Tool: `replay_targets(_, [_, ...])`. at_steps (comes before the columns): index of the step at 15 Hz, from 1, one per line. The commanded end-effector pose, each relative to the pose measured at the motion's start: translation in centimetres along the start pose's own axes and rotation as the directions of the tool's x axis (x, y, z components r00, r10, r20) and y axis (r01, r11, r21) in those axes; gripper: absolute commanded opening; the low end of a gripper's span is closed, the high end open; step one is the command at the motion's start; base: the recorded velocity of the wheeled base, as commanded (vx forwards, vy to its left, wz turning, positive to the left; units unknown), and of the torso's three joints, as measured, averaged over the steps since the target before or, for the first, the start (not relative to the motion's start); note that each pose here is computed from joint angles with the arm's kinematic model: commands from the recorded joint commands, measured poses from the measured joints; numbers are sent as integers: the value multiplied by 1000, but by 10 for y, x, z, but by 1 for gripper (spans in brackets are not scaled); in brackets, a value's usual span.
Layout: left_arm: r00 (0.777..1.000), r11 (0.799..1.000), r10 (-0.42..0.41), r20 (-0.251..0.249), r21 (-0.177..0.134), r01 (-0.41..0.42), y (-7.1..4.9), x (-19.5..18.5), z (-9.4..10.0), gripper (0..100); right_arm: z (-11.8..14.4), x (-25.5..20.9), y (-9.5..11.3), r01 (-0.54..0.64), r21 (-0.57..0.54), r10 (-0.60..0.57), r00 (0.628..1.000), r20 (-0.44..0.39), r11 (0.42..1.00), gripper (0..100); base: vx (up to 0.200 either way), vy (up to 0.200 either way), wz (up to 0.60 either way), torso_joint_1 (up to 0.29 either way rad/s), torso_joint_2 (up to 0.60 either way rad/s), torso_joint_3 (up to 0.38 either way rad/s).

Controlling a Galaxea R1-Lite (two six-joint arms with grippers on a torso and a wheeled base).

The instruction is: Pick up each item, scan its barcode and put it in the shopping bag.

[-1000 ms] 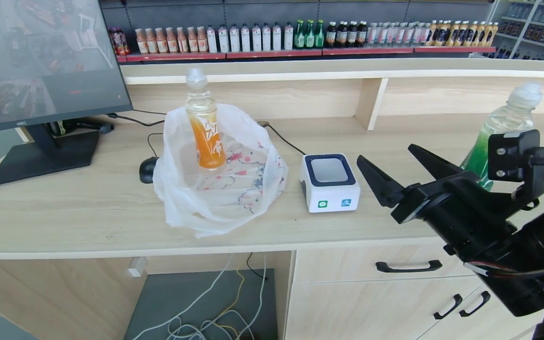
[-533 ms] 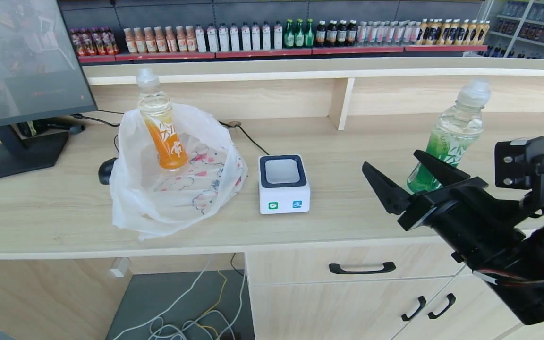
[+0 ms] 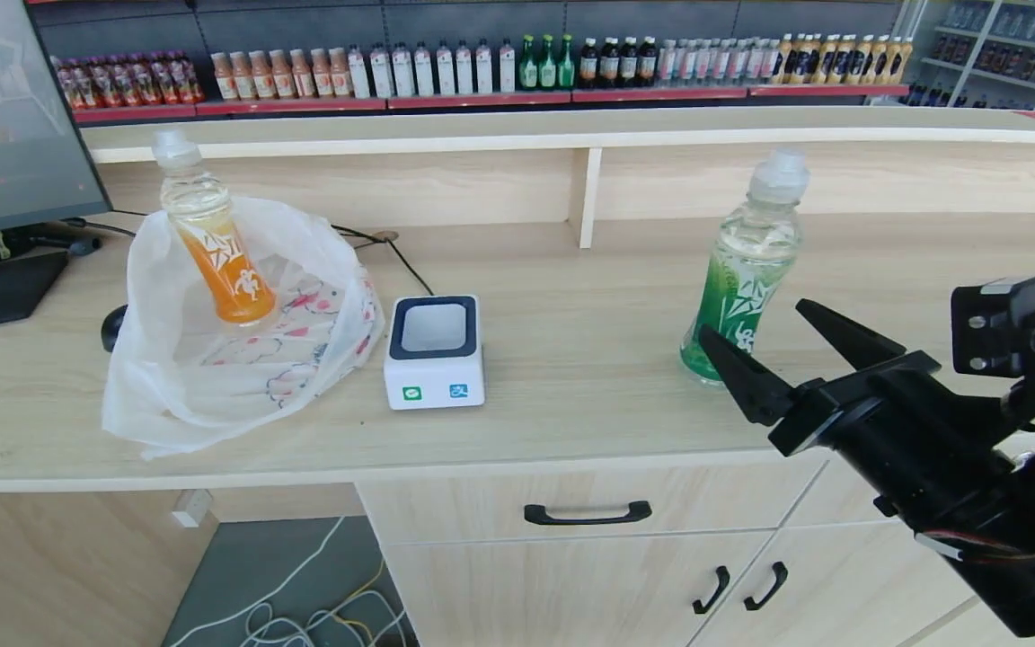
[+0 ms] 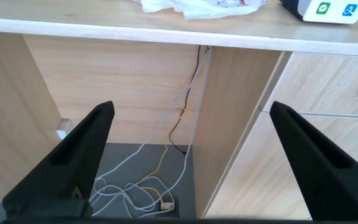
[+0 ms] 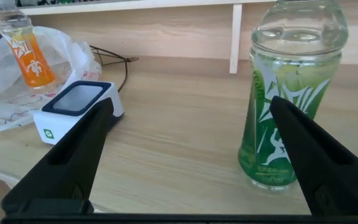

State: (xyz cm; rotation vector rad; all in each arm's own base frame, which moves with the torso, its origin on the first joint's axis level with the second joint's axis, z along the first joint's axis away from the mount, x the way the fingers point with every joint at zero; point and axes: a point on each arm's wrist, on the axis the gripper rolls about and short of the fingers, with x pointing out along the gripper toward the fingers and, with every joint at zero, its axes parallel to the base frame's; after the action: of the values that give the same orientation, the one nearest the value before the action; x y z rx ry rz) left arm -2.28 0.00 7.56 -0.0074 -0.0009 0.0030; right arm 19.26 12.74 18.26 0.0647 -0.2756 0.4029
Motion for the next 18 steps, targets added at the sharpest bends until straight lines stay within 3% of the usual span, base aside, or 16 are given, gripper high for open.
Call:
replay_targets(1, [1000,1000,2,1,0,-2,0,0,0,100,-1,-2,0,-2,-1,2,1000,-6,1000,100,0,-200,0,2,7,2])
replay_targets(3, [1000,1000,0,1,1,0,0,0,0,100,-2,-2,0,-1,-2,1,1000,-10,1000,100,0,-200,0,5,5,2])
replay_targets(12, [1000,1000,-1,1,11,1,0,0,0,100,-17,6,-6,29,-24,-30,998,-61,999,100,0,0,0,0,0,0])
replay_targets(18, [1000,1000,-1,1,11,1,0,0,0,100,-26,39,-9,57,-40,-59,997,-39,998,100,0,0,0,0,0,0])
